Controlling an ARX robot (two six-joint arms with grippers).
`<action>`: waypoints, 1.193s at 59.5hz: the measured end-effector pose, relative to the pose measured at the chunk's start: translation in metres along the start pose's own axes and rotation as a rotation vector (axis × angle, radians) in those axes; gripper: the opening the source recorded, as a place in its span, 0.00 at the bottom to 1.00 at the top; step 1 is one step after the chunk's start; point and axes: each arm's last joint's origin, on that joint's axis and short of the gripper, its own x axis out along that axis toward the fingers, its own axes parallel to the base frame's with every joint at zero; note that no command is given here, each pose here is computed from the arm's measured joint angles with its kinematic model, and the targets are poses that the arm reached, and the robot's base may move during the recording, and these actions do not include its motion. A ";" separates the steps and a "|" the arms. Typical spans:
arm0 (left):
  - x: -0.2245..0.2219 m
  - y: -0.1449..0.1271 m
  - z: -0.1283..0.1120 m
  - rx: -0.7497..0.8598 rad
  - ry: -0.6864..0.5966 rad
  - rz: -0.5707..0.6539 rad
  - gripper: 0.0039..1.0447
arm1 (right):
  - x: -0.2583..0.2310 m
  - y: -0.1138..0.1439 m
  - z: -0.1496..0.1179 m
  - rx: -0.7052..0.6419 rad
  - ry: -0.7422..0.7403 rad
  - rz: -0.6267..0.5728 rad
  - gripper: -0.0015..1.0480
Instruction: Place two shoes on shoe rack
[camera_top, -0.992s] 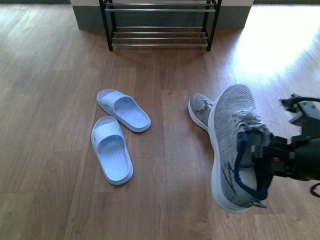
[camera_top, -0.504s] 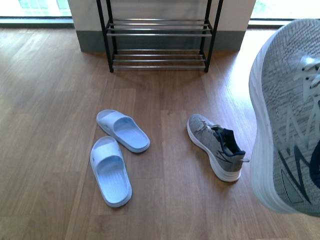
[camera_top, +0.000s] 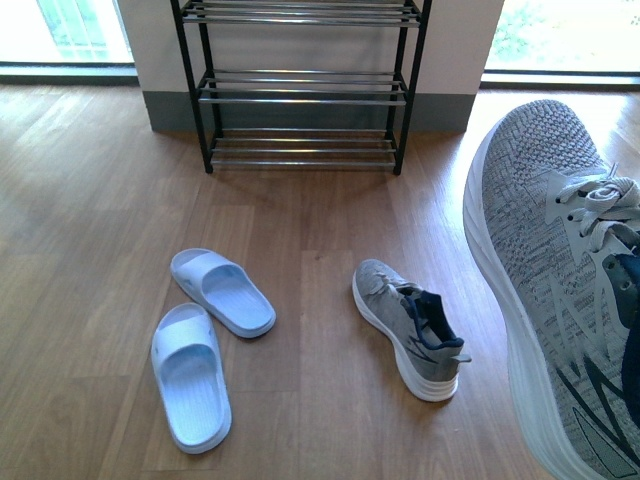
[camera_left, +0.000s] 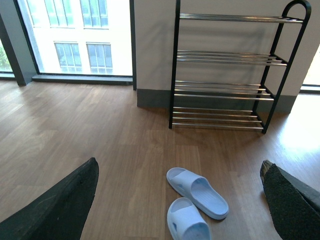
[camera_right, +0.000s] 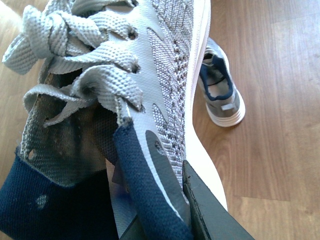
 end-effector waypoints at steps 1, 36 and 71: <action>0.000 0.000 0.000 0.000 0.000 0.000 0.91 | 0.000 0.000 0.000 0.000 0.000 0.000 0.01; 0.000 0.000 0.000 0.000 0.000 -0.002 0.91 | 0.000 -0.001 0.000 0.003 -0.003 -0.012 0.01; 0.089 -0.072 -0.007 -0.235 0.578 0.046 0.91 | 0.000 -0.001 0.001 0.003 -0.003 -0.007 0.01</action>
